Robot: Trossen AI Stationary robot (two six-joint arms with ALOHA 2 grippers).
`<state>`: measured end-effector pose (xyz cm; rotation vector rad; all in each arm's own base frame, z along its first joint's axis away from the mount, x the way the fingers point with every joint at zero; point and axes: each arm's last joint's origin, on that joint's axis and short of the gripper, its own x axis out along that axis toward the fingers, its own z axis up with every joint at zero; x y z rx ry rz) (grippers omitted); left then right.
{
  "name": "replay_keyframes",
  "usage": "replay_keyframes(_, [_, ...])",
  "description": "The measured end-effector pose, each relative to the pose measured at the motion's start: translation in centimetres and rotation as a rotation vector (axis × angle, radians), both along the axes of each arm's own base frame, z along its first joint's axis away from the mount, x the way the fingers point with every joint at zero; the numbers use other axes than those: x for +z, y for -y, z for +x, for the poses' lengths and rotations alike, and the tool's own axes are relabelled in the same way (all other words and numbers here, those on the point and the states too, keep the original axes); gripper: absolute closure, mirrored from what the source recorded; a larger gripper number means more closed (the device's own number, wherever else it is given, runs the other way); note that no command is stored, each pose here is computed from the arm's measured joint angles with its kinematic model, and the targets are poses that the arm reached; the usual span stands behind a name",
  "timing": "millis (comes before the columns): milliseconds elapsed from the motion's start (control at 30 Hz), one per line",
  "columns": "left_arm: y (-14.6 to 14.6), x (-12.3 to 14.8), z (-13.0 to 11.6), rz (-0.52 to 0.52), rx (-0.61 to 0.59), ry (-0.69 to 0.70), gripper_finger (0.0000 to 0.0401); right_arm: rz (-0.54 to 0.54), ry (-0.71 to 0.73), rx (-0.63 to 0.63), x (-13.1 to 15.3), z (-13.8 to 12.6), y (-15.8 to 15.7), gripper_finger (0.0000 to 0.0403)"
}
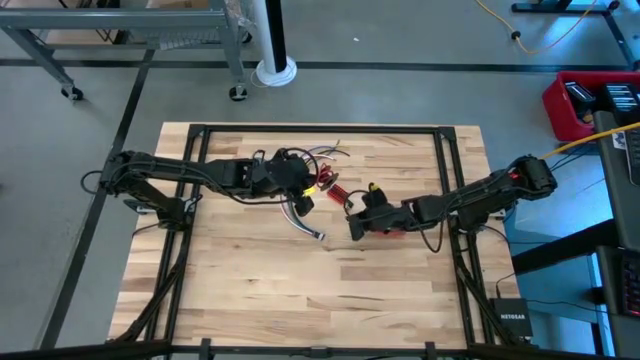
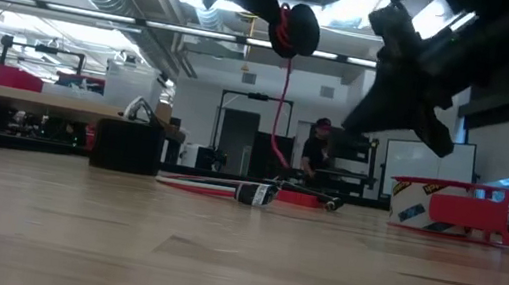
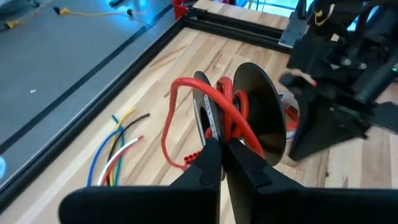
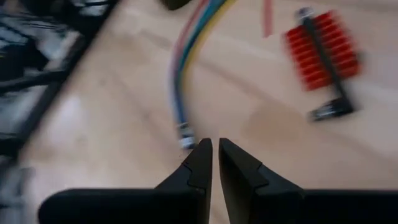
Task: Coil cords
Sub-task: Coil the red wire onto the spool
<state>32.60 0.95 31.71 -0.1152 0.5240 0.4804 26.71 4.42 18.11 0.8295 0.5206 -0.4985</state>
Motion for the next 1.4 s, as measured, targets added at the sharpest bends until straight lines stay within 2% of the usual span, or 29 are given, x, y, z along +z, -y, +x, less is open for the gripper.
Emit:
replay_keyframes(133, [0.2, 0.2, 0.1, 0.011, -0.013, 0.014, 0.0401, 0.069, 0.055, 0.037, 0.5, 0.3, -0.2, 0.037])
replay_keyframes(833, [0.4, 0.3, 0.2, -0.001, -0.015, 0.043, 0.0401, 0.074, 0.054, 0.04, 0.5, 0.3, -0.3, 0.037])
replay_keyframes(1000, [1.1, 0.3, -0.3, -0.008, -0.041, 0.001, 0.0401, 0.19, 0.1, 0.065, 0.8, 0.6, -0.6, 0.037])
replay_keyframes(1100, [1.6, 0.5, -0.8, -0.009, -0.059, -0.009, 0.0401, 0.215, 0.119, 0.077, 1.0, 0.7, -0.6, 0.037])
replay_keyframes(1200, [2.2, 1.0, -1.4, -0.012, -0.075, -0.006, 0.0401, 0.219, 0.136, 0.081, 1.1, 0.8, -0.7, 0.037])
replay_keyframes(1400, [3.2, 0.8, -2.5, -0.063, -0.072, -0.069, 0.0401, 0.163, 0.175, 0.009, 1.4, 0.9, -0.4, 0.037])
